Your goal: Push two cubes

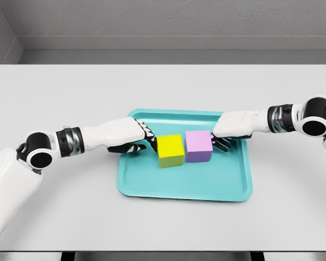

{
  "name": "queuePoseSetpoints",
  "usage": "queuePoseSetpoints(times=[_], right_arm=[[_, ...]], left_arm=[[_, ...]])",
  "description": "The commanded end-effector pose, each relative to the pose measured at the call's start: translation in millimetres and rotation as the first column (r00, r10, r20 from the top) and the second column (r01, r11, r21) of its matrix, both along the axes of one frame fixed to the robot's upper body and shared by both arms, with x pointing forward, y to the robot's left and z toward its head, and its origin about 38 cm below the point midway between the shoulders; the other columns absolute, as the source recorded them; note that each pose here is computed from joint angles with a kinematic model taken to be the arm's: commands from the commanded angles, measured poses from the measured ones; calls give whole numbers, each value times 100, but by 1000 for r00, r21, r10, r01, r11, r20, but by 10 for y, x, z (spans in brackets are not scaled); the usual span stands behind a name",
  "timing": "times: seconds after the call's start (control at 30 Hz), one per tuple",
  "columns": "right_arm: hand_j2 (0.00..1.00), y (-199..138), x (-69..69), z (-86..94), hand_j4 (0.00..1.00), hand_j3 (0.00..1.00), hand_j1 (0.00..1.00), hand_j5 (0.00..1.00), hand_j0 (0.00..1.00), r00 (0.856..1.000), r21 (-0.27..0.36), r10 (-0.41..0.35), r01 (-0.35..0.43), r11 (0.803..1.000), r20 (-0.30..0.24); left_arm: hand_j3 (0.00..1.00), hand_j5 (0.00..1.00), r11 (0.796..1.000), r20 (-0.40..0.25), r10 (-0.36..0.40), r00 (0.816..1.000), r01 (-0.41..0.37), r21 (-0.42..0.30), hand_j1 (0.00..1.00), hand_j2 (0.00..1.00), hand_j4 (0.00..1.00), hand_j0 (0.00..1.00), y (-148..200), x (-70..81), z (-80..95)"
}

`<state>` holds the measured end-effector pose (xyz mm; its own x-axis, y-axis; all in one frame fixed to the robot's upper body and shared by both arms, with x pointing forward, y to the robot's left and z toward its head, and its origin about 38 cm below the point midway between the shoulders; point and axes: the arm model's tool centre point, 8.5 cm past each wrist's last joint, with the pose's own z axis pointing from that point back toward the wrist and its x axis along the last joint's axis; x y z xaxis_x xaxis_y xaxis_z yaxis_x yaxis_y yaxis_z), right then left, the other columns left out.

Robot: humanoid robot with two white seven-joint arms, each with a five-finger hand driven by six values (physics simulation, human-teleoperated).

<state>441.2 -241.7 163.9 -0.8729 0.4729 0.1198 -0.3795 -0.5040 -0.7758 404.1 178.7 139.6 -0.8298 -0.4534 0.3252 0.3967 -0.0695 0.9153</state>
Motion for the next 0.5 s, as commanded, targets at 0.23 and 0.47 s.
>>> queuePoseSetpoints(times=[0.23,0.47], right_arm=[[12,71,13,27,12,12,12,12,12,1000,13,9,-10,1000,4],[12,61,32,44,12,12,12,12,12,1000,2,9,-9,1000,15]], left_arm=[[52,52,1000,-3,-12,1000,12,-25,52,52,52,52,-118,-8,-1],[52,52,1000,-12,-17,1000,16,-19,52,52,52,52,-111,-25,-30]])
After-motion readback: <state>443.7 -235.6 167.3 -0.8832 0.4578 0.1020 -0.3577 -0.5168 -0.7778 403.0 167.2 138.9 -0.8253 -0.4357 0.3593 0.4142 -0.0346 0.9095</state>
